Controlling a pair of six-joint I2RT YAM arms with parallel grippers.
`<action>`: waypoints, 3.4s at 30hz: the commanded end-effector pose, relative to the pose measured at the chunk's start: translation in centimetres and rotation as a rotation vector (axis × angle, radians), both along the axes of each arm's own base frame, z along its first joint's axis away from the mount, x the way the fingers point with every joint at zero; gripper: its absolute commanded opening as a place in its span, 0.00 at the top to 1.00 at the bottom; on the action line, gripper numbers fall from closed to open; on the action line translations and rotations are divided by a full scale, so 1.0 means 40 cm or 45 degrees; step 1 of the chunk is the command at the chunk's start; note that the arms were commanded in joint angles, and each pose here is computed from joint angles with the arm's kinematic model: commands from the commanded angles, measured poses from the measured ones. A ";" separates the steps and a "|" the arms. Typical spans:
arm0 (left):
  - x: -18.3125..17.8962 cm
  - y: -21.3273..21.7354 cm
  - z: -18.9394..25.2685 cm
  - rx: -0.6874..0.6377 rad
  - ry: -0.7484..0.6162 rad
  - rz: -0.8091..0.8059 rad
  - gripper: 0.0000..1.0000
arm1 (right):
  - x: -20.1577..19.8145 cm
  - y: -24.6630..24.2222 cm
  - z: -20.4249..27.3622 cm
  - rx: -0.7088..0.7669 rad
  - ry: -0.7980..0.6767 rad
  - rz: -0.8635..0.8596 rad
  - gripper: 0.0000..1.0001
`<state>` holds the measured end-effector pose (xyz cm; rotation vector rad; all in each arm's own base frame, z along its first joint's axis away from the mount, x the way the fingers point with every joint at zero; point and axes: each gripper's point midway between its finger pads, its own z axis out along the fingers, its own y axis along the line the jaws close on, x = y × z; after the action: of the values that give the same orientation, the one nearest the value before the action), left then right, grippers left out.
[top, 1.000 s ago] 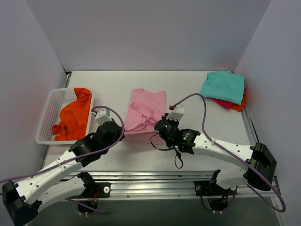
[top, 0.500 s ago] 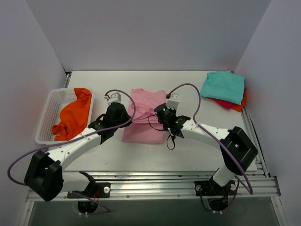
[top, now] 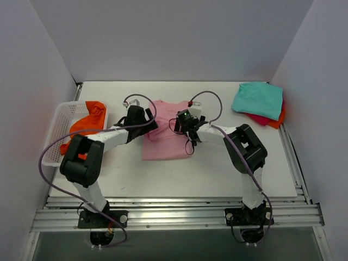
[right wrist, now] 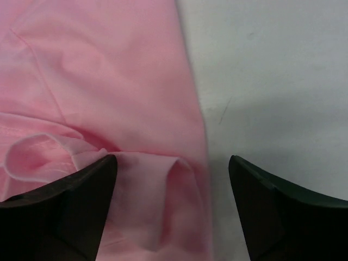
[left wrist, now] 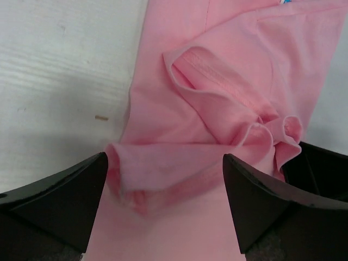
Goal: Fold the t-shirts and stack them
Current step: Fold the folded rectangular tshirt in 1/3 of the way
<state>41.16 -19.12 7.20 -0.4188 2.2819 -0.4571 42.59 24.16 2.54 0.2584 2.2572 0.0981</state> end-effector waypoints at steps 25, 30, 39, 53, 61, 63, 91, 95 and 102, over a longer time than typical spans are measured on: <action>-0.037 -0.015 0.204 -0.148 -0.285 -0.054 0.51 | -0.089 0.067 0.283 0.229 -0.245 0.178 1.00; -0.101 -0.064 0.147 -0.118 -0.251 -0.092 0.94 | -0.122 0.143 0.177 0.206 -0.159 0.235 1.00; -0.147 -0.161 0.071 -0.136 -0.206 -0.163 0.98 | -0.116 0.265 0.068 0.177 -0.061 0.319 1.00; -0.149 -0.181 0.006 -0.136 -0.170 -0.188 0.98 | -0.115 0.278 0.073 0.158 -0.043 0.324 1.00; -0.144 -0.181 -0.007 -0.130 -0.173 -0.178 0.98 | -0.176 0.262 0.194 0.158 -0.114 0.332 1.00; -0.142 -0.186 -0.012 -0.135 -0.172 -0.184 0.98 | -0.187 0.262 0.206 0.151 -0.123 0.334 1.00; -0.173 -0.074 -0.105 -0.014 -0.081 0.040 0.98 | -0.249 0.301 0.017 0.173 0.043 0.404 0.69; -0.175 -0.080 -0.131 -0.021 -0.057 0.031 0.98 | -0.243 0.312 0.005 0.175 0.054 0.413 0.75; -0.175 -0.080 -0.145 -0.023 -0.049 0.022 0.98 | -0.223 0.315 -0.041 0.173 0.092 0.415 0.90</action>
<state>34.43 -22.26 2.40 -0.4061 2.2136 -0.4646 33.28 35.76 1.55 -0.0255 2.3404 0.3866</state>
